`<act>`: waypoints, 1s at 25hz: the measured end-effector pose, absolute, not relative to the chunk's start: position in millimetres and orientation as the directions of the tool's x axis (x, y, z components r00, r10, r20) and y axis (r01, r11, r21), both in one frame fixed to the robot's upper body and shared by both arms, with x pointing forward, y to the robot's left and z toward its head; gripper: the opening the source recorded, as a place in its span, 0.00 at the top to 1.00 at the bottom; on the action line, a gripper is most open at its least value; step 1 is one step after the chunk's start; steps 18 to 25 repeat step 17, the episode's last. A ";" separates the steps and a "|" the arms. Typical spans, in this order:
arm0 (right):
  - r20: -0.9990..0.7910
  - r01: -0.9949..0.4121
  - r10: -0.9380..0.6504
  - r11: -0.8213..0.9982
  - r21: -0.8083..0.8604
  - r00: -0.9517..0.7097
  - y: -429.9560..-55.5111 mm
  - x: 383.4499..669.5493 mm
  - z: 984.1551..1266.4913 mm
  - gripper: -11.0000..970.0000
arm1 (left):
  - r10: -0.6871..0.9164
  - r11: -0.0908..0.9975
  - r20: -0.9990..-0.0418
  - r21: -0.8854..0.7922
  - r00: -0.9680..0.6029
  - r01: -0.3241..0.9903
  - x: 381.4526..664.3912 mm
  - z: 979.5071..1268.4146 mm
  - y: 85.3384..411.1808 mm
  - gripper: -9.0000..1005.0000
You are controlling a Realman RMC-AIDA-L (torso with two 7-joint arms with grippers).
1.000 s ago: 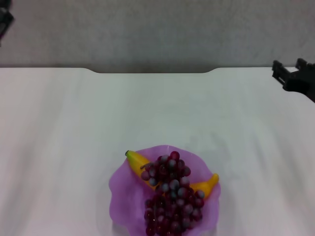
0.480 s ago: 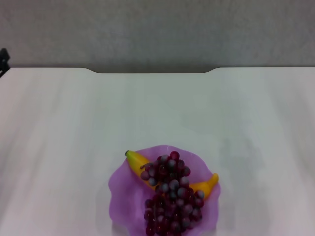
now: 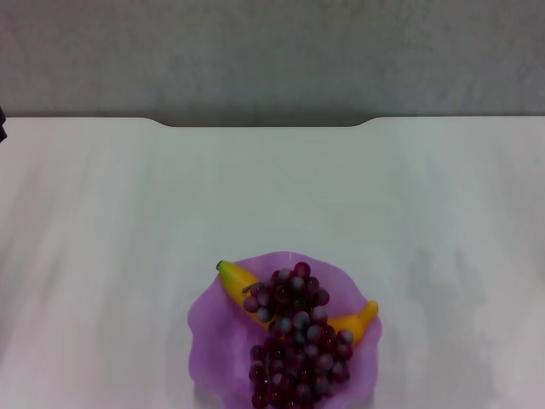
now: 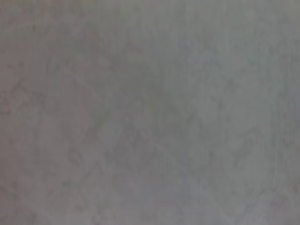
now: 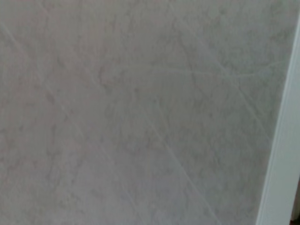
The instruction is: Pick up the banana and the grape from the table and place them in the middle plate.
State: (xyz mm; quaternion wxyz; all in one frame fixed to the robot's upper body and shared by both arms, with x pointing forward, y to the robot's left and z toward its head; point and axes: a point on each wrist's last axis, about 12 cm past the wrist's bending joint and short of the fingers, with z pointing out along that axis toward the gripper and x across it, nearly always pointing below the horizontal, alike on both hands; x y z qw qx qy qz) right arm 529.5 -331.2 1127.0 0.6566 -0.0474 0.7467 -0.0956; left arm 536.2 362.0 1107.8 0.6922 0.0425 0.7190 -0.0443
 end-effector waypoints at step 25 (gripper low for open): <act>-0.980 0.065 -0.162 0.983 -0.170 -0.118 -328.8 529.0 1127.3 0.38 | 0.087 0.996 -0.995 0.084 -0.057 0.039 545.9 1113.2 343.0 0.12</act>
